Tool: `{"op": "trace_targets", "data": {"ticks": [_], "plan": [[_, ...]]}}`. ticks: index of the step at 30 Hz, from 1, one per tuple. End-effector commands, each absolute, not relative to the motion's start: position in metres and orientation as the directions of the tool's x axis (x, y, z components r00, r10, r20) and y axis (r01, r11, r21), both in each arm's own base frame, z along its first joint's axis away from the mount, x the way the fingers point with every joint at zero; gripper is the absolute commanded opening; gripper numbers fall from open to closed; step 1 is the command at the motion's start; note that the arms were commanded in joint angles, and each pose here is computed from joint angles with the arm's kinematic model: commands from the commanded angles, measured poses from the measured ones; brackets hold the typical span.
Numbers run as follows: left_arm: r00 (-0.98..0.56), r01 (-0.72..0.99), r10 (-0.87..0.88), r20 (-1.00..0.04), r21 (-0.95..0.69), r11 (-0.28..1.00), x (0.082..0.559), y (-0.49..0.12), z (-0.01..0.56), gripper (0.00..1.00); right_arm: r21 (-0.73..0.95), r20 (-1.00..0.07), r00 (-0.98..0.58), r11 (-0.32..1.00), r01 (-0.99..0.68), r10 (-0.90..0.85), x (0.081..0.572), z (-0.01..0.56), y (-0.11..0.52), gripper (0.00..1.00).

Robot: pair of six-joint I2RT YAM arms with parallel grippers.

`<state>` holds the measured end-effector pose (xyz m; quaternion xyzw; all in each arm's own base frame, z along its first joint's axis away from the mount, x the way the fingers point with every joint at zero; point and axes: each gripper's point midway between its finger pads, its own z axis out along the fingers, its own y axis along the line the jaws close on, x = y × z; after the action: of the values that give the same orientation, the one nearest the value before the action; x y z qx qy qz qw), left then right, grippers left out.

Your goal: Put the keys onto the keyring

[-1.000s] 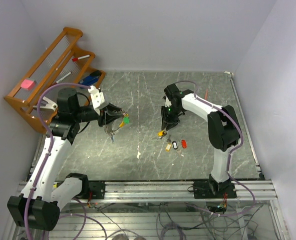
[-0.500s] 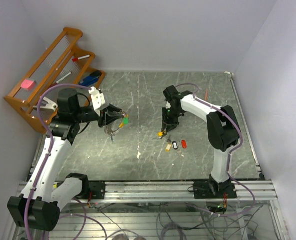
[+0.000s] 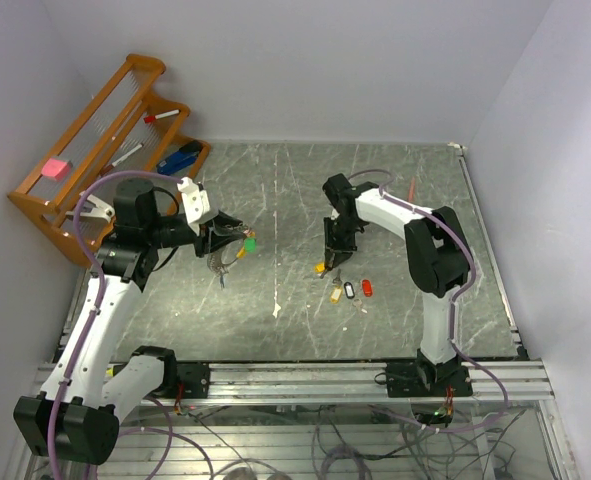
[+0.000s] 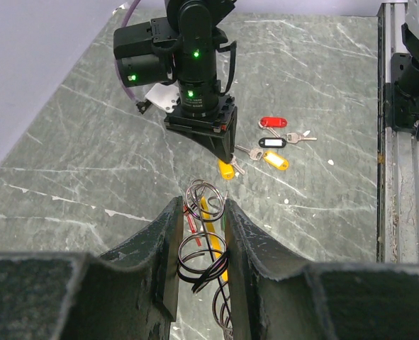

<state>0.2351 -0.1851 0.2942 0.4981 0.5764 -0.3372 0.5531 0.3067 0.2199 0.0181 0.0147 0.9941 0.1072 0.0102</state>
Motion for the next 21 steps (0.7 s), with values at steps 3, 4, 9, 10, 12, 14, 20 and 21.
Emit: {"op": "trace_targets", "data": {"ticks": [3, 4, 9, 10, 12, 14, 20, 21], "plan": [[0.182, 0.936, 0.198, -0.963, 0.232, 0.266, 0.234, -0.186, 0.309, 0.07, 0.188, -0.038, -0.999, 0.982, 0.025, 0.033, 0.318, 0.017, 0.219, 0.22], [0.182, 0.935, 0.199, -0.963, 0.232, 0.267, 0.234, -0.186, 0.309, 0.07, 0.183, -0.039, -0.999, 0.983, 0.018, 0.026, 0.319, 0.016, 0.218, 0.21], [0.178, 0.935, 0.205, -0.962, 0.231, 0.271, 0.234, -0.185, 0.309, 0.07, 0.162, -0.060, -0.998, 0.987, 0.003, 0.013, 0.324, 0.015, 0.215, 0.13], [0.176, 0.935, 0.206, -0.963, 0.229, 0.271, 0.234, -0.185, 0.308, 0.07, 0.162, -0.062, -0.998, 0.987, 0.001, 0.011, 0.325, 0.016, 0.215, 0.12], [0.176, 0.935, 0.205, -0.963, 0.229, 0.271, 0.234, -0.185, 0.308, 0.07, 0.161, -0.058, -0.998, 0.987, -0.005, 0.005, 0.325, 0.016, 0.215, 0.11], [0.177, 0.935, 0.204, -0.963, 0.230, 0.271, 0.235, -0.186, 0.309, 0.07, 0.156, -0.056, -0.998, 0.988, -0.011, -0.003, 0.325, 0.014, 0.215, 0.10], [0.173, 0.934, 0.203, -0.964, 0.226, 0.277, 0.236, -0.185, 0.309, 0.07, 0.156, -0.076, -0.997, 0.987, -0.039, -0.027, 0.329, 0.020, 0.214, 0.00], [0.173, 0.934, 0.203, -0.964, 0.226, 0.278, 0.236, -0.185, 0.309, 0.07, 0.156, -0.087, -0.996, 0.987, -0.046, -0.033, 0.331, 0.023, 0.214, 0.00]]}}
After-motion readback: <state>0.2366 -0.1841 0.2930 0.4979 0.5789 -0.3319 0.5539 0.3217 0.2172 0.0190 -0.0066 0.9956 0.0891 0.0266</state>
